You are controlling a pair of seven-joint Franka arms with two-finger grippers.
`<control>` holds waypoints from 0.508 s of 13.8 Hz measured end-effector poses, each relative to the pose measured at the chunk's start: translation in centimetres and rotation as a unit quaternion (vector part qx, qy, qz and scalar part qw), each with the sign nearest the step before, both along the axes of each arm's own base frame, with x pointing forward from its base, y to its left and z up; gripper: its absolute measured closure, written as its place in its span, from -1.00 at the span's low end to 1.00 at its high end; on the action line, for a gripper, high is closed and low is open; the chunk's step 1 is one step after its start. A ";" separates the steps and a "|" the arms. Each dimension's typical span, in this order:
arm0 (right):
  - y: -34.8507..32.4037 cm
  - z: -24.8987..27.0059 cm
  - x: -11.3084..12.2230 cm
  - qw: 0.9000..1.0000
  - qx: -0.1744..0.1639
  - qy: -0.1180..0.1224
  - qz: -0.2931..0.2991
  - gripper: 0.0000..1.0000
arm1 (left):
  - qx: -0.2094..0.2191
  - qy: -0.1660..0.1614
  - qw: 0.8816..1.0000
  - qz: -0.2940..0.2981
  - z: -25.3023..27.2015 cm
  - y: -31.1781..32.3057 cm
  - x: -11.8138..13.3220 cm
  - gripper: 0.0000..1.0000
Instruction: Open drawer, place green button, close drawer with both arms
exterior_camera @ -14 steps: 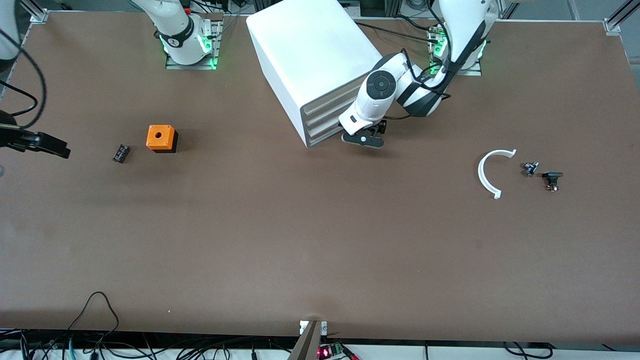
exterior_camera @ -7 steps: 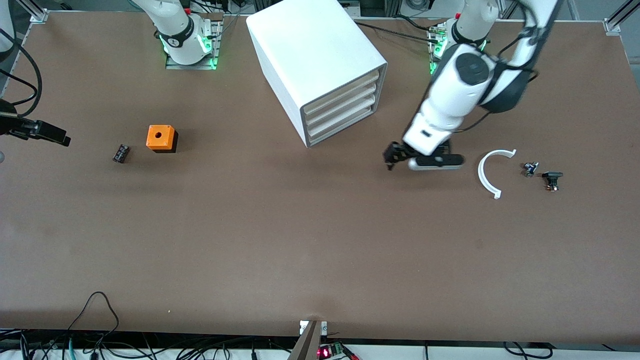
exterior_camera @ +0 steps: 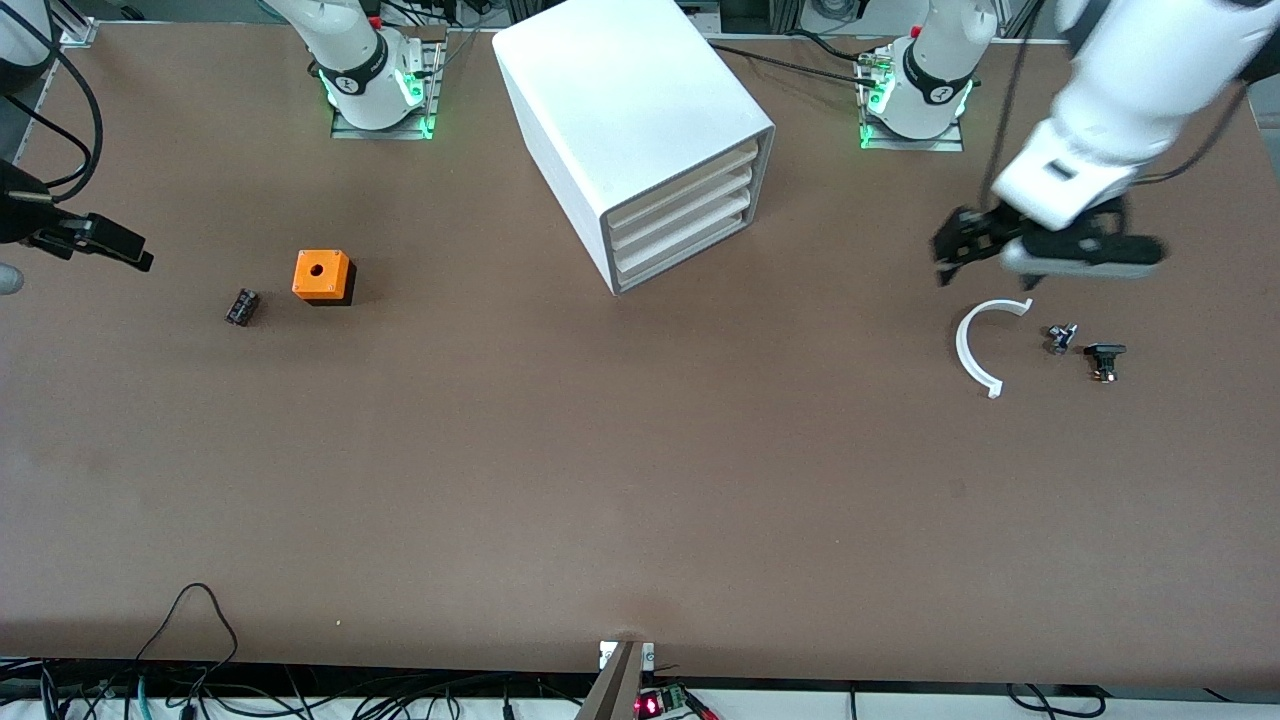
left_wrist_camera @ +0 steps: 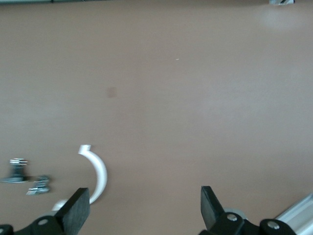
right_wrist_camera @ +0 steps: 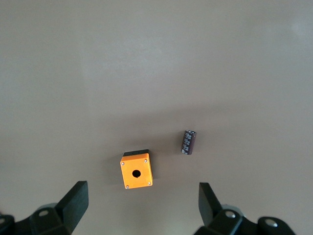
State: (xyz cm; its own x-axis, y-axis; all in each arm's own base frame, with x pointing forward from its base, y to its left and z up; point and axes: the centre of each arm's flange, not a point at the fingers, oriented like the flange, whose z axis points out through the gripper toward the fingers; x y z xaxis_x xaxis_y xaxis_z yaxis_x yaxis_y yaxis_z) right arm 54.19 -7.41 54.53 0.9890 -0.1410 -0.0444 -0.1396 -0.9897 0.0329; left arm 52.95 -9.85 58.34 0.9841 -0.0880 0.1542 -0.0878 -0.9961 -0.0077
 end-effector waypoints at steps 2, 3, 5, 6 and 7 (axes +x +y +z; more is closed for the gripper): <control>0.0 0.0 -0.3 1.000 0.000 -0.004 0.001 -1.00 | 0.008 0.013 1.000 -0.027 2.7 2.8 -0.8 -1.00; 0.0 -0.2 -0.4 1.000 0.000 -0.005 0.002 -1.00 | 0.008 0.017 0.999 -0.029 3.6 3.7 -1.3 -1.00; 0.0 -0.4 -0.3 1.000 0.000 -0.007 0.002 -1.00 | 0.009 0.028 0.999 -0.031 4.1 4.7 -1.8 -1.00; 0.0 -0.5 -0.3 1.000 0.000 -0.007 0.003 -1.00 | 0.010 0.031 0.999 -0.034 4.2 4.6 -1.9 -1.00; 0.0 -0.5 -0.4 1.000 0.000 -0.006 0.003 -1.00 | 0.010 0.032 0.999 -0.037 4.3 4.3 -1.9 -1.00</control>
